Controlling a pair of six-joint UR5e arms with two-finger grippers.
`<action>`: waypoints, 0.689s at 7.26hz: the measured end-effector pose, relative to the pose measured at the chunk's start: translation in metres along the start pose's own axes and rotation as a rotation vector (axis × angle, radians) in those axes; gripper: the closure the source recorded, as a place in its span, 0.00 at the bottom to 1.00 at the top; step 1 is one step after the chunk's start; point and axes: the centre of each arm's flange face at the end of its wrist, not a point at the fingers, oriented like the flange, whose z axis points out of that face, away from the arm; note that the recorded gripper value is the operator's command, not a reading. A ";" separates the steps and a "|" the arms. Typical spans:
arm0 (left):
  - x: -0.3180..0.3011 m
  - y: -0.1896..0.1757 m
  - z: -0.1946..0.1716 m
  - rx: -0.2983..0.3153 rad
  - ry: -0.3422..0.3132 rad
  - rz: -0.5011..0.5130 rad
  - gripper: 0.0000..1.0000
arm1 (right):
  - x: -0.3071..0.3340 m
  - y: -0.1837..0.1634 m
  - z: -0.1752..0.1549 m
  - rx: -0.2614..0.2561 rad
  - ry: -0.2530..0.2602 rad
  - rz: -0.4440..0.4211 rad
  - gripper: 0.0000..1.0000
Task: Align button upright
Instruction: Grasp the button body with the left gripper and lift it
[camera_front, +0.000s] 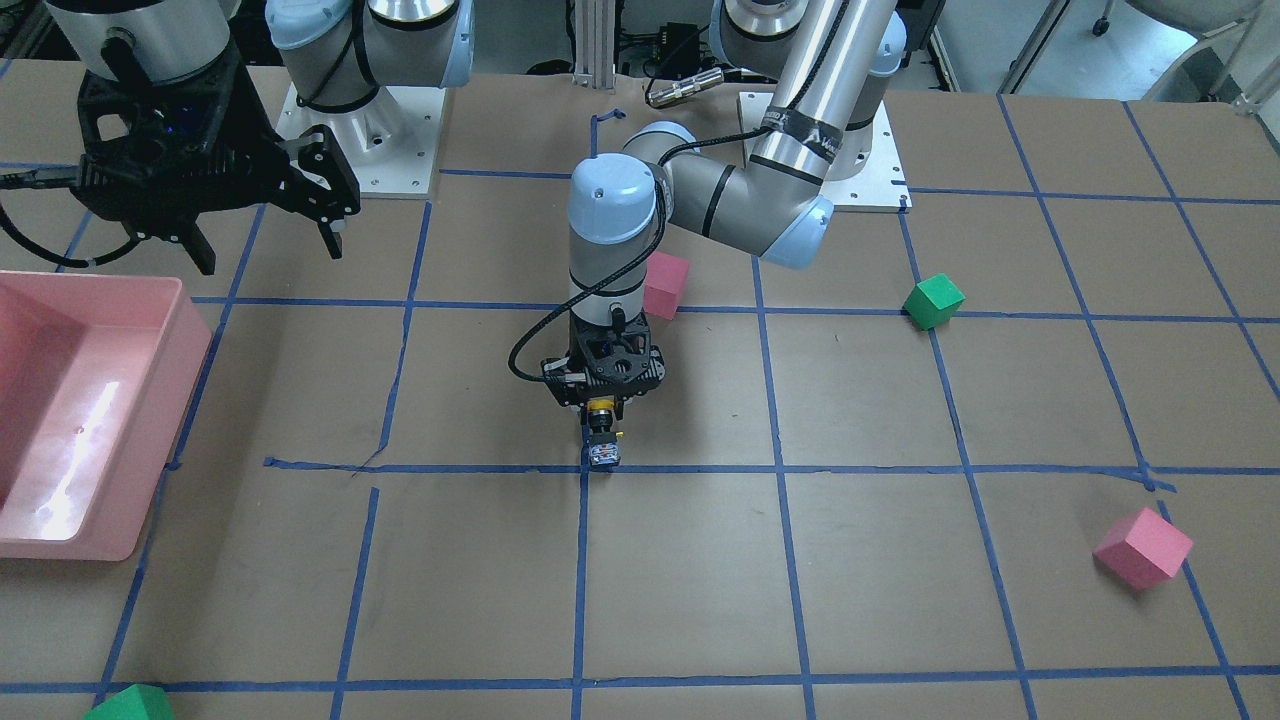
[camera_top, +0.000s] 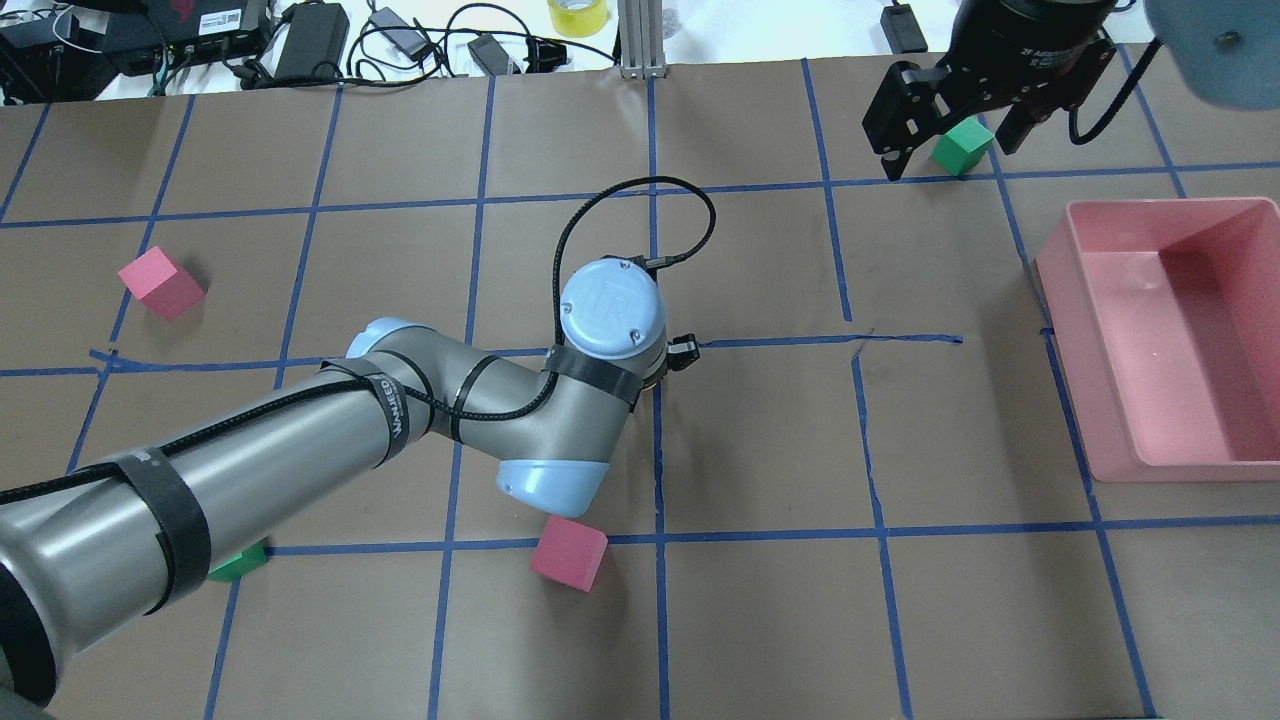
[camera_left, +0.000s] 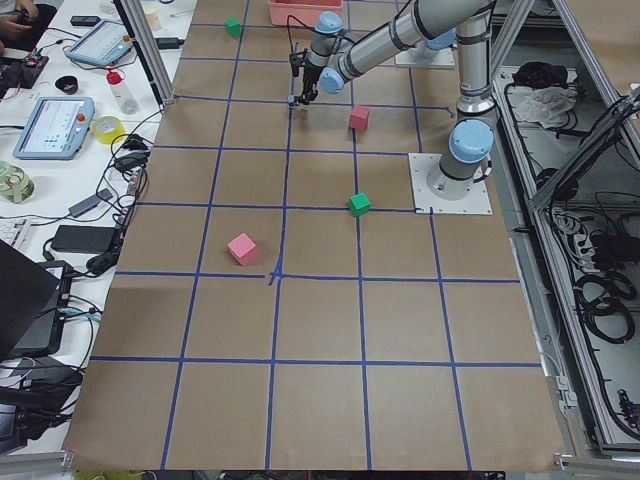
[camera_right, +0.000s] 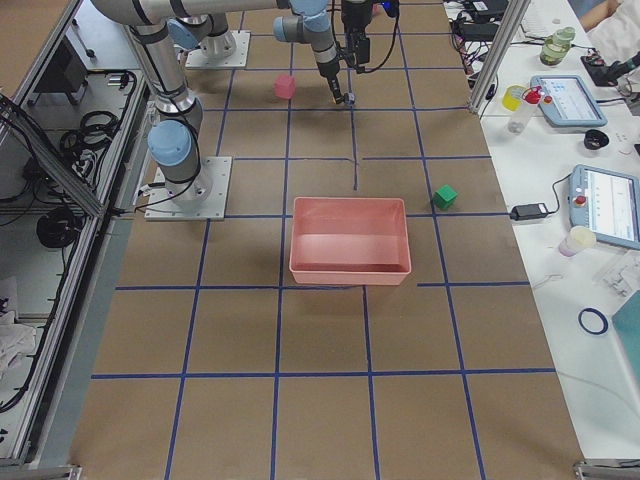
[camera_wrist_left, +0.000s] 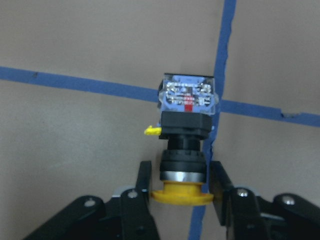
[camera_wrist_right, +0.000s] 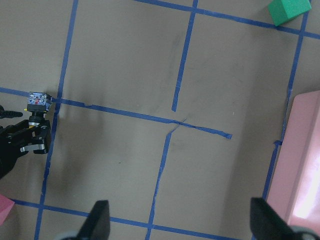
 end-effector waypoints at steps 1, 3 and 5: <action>-0.001 -0.011 -0.006 -0.068 0.025 -0.101 1.00 | 0.000 0.000 0.000 0.000 0.000 0.000 0.00; -0.012 -0.025 -0.011 -0.215 0.064 -0.338 1.00 | 0.000 0.000 0.001 -0.002 0.000 0.001 0.00; -0.022 -0.036 -0.012 -0.364 0.124 -0.582 1.00 | 0.000 -0.001 0.002 -0.003 0.001 0.000 0.00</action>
